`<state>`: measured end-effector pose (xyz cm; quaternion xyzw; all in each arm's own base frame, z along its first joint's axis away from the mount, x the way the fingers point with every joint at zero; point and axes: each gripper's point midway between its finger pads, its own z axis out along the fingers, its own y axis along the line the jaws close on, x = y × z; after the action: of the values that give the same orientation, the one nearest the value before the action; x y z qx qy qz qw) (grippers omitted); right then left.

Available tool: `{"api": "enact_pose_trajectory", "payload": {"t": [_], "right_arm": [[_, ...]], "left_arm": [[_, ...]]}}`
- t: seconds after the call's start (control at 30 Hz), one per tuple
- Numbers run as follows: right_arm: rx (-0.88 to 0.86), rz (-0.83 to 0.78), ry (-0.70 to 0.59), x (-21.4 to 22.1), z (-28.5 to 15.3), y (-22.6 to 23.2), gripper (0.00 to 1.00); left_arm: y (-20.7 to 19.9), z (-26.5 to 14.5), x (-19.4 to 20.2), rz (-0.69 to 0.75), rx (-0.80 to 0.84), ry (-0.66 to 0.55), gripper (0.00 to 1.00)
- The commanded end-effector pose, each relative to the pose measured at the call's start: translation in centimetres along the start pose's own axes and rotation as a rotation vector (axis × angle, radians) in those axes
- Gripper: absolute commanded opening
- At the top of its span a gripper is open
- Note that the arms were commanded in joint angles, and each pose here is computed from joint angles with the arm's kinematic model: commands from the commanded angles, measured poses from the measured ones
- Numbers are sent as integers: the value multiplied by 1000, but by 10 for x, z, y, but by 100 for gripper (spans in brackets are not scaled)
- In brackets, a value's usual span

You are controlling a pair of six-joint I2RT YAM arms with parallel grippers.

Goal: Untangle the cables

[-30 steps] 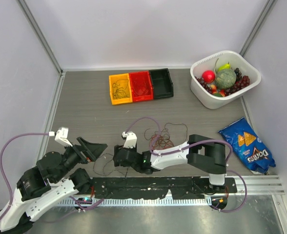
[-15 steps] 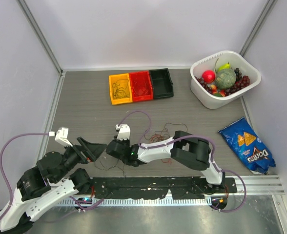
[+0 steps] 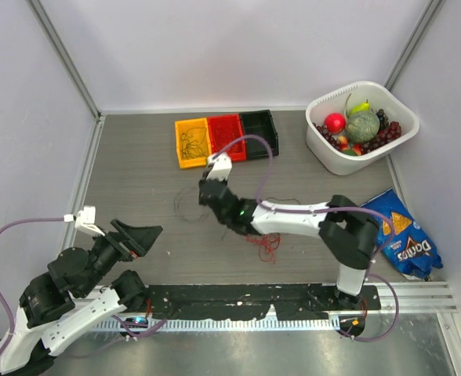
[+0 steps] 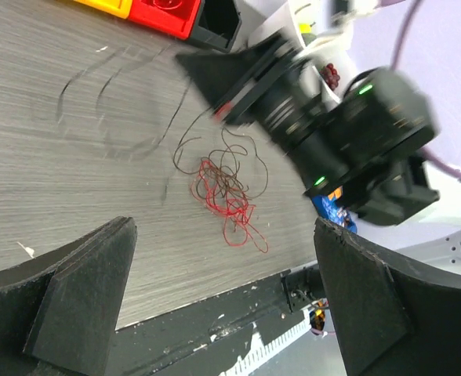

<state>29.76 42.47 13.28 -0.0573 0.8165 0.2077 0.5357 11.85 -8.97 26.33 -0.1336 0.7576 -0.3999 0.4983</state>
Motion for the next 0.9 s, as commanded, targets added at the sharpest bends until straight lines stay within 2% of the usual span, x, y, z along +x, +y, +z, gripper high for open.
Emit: {"api": "enact_pose_trajectory", "payload": {"t": [0.0,0.17,0.2,0.23,0.33,0.53,0.57,0.6,0.63,0.67,0.73,0.77,0.87], "right_arm": [[-66,91,-286,-135,-11,9,1],[-27,58,-385,-177,26,-12,1],[-30,66,-423,-197,30,-9,1],[-18,30,-408,-191,48,-16,1],[-132,32,-479,-225,65,6,1],[-380,70,-571,-256,105,32,1],[-417,90,-581,-246,119,31,1],[-496,93,-610,-258,118,36,1],[-525,86,-617,-246,132,33,1],[-590,71,-647,-258,131,35,1],[-642,85,-617,-237,159,23,1],[-667,90,-632,-240,161,21,1],[-747,153,-560,-222,183,-3,1]], "left_arm": [[1,-4,-16,3,-9,-68,100],[1,-2,-17,7,-18,-73,100],[0,-2,-17,8,-17,-68,100],[0,-2,-17,10,-20,-66,100],[-1,-2,-16,11,-26,-54,100],[2,0,-17,-5,-45,-68,100],[1,1,-19,-7,-44,-73,100],[0,1,-19,-6,-46,-73,100],[0,1,-20,-6,-47,-75,100],[0,2,-21,-4,-54,-77,100],[1,3,-21,7,-75,-69,100],[1,5,-21,12,-83,-67,100],[1,9,-19,22,-99,-61,100]]}}
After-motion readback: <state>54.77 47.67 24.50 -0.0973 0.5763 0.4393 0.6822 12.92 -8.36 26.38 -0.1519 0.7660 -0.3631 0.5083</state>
